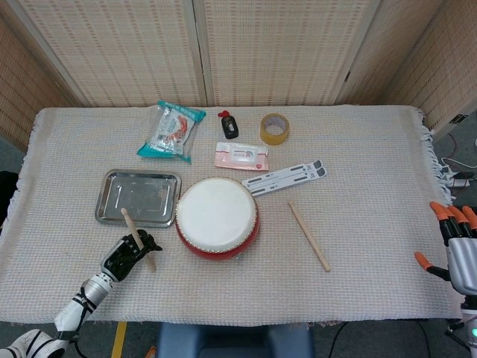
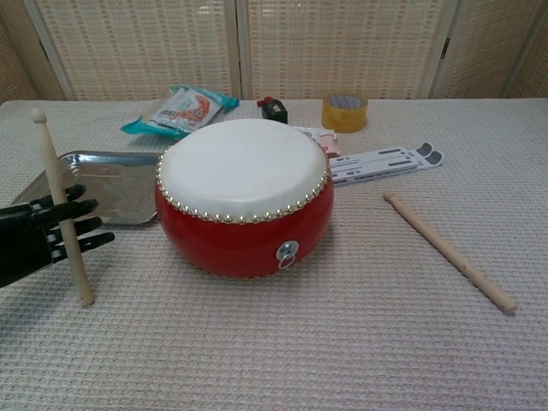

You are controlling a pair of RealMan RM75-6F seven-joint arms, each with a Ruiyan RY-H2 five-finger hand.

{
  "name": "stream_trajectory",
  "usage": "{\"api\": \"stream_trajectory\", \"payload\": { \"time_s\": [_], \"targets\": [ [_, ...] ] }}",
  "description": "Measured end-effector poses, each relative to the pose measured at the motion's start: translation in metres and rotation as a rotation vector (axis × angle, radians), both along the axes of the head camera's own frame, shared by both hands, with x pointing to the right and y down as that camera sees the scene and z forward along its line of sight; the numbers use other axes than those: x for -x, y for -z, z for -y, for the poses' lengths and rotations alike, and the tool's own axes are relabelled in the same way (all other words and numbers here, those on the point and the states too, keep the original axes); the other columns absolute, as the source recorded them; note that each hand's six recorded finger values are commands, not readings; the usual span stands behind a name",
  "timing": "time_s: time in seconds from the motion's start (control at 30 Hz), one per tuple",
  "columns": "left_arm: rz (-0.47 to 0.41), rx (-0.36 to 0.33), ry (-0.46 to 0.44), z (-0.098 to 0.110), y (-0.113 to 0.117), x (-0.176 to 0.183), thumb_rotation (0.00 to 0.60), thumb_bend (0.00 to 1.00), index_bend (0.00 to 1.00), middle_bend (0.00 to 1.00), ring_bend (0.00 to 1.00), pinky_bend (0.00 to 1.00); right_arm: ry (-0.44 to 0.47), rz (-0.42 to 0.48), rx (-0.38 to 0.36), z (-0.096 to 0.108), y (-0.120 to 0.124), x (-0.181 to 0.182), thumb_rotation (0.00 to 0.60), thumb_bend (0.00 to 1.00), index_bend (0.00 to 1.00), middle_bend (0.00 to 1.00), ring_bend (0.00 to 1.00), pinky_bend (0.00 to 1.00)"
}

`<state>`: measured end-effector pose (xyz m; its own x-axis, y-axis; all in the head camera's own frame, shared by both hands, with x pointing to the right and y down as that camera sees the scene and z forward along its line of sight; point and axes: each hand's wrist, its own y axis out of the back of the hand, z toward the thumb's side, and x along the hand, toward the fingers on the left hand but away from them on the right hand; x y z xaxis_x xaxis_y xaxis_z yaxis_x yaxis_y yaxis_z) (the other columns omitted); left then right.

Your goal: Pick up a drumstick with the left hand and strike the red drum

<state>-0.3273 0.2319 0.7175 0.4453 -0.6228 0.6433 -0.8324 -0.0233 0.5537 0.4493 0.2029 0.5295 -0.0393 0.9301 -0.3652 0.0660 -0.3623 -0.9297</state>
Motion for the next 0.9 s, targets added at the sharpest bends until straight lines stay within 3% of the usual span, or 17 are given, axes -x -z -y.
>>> {"api": "stream_trajectory", "payload": {
  "time_s": [0.27,0.43,0.57,0.73,0.9],
  "targets": [
    [-0.008,-0.049,-0.087,-0.008,-0.002,-0.002,0.6,0.41,0.54,0.54,0.48,0.38,-0.002,-0.001,0.001,0.0,0.0,0.0,0.6,0.19,0.0,0.11,0.0,0.02],
    [-0.016,-0.073,-0.154,-0.013,-0.003,-0.005,0.6,0.33,0.55,0.54,0.5,0.39,0.0,-0.001,0.001,0.0,0.0,0.001,0.6,0.19,0.0,0.11,0.0,0.02],
    [-0.024,-0.077,-0.172,-0.015,-0.004,-0.005,0.6,0.26,0.56,0.54,0.51,0.4,0.0,-0.002,-0.001,0.0,0.0,0.001,0.6,0.19,0.0,0.11,0.0,0.02],
    [-0.028,-0.084,-0.187,-0.016,-0.005,-0.005,0.6,0.24,0.56,0.55,0.51,0.41,0.001,-0.002,-0.003,0.0,0.001,0.002,0.6,0.19,0.0,0.11,0.0,0.02],
    [-0.021,-0.088,-0.199,-0.016,-0.007,-0.004,0.6,0.23,0.6,0.61,0.57,0.45,0.002,-0.003,-0.006,0.0,0.002,0.003,0.6,0.19,0.0,0.11,0.0,0.02]
  ]
}}
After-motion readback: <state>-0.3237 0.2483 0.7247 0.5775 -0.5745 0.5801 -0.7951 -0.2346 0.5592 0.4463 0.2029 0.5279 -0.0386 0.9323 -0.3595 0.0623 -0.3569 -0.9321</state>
